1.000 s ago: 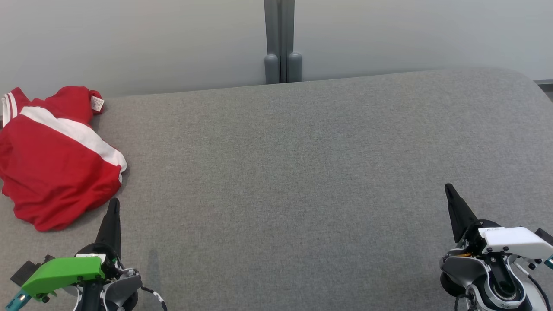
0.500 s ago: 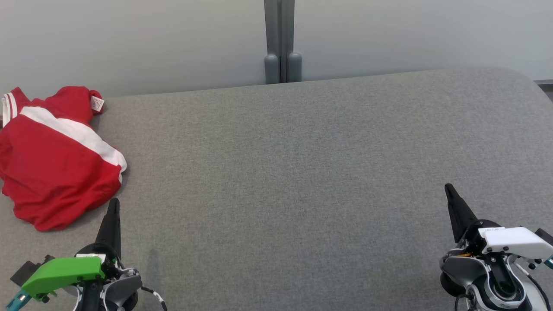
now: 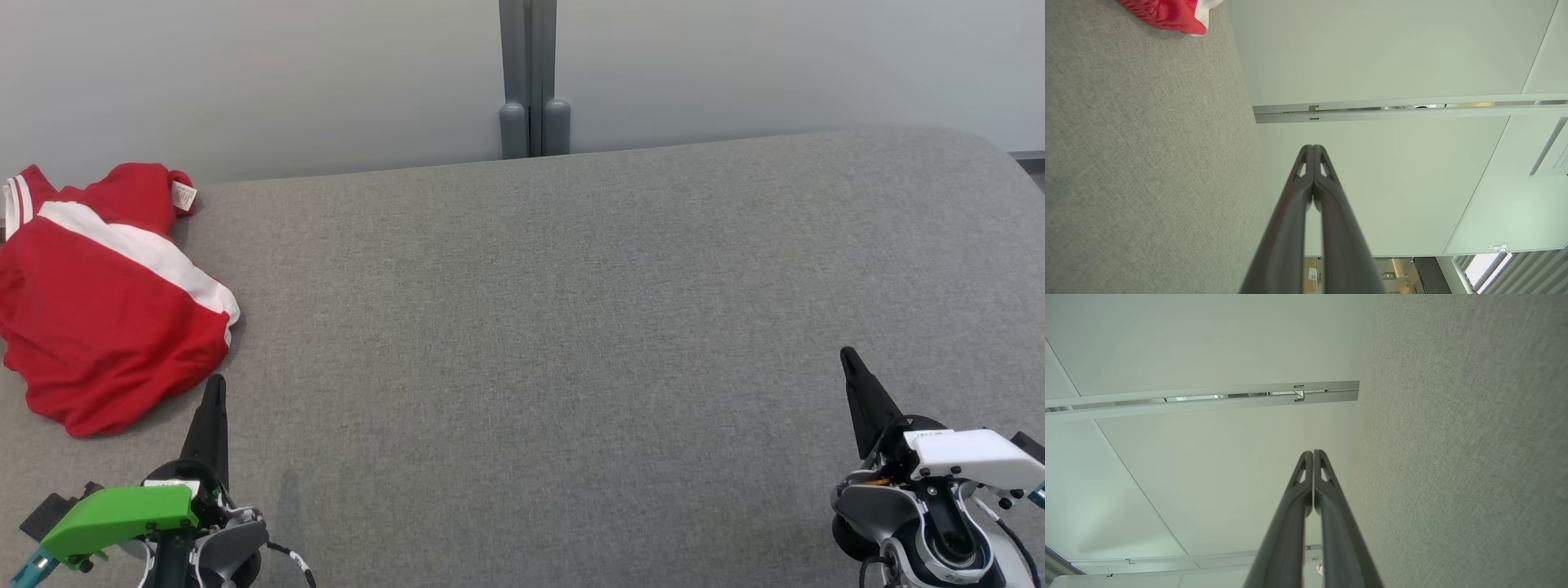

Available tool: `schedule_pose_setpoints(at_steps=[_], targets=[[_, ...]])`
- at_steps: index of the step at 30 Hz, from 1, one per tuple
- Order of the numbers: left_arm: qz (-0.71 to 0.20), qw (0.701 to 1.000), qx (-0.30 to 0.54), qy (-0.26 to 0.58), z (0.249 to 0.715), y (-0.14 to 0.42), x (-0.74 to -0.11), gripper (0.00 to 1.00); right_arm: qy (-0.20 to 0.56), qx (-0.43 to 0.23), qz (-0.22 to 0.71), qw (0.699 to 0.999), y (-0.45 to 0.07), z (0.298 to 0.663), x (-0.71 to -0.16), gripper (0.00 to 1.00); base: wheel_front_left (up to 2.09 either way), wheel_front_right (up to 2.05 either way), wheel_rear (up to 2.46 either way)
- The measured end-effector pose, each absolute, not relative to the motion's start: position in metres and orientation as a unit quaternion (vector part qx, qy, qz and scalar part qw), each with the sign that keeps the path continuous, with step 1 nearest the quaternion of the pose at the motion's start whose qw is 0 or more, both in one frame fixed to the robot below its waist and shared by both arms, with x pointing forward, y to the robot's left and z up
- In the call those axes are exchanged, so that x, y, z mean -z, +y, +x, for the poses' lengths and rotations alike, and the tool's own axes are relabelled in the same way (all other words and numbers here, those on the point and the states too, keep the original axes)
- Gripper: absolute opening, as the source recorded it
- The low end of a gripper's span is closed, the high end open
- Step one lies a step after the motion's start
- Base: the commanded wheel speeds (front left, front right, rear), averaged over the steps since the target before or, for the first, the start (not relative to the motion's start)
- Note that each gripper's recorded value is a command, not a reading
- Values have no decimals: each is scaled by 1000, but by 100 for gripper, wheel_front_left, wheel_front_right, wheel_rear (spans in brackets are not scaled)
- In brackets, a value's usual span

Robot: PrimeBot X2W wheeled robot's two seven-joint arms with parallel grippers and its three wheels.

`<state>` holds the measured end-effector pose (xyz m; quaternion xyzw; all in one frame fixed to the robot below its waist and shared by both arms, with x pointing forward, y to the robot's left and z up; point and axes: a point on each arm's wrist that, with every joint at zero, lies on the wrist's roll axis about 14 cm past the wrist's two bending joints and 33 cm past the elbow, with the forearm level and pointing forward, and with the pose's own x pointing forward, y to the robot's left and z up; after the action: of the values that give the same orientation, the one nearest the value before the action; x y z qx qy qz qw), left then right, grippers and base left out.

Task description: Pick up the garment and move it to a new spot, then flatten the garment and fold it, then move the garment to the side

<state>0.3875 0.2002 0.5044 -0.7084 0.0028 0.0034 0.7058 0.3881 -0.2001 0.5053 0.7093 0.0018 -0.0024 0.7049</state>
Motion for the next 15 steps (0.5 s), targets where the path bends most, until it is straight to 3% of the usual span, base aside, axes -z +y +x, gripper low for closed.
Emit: schedule_pose_setpoints(at_steps=[15], targets=[[-708,706,-3,3,388,200,-504,0,2,2,709,705,-200,388,-505,0,0,0,0]])
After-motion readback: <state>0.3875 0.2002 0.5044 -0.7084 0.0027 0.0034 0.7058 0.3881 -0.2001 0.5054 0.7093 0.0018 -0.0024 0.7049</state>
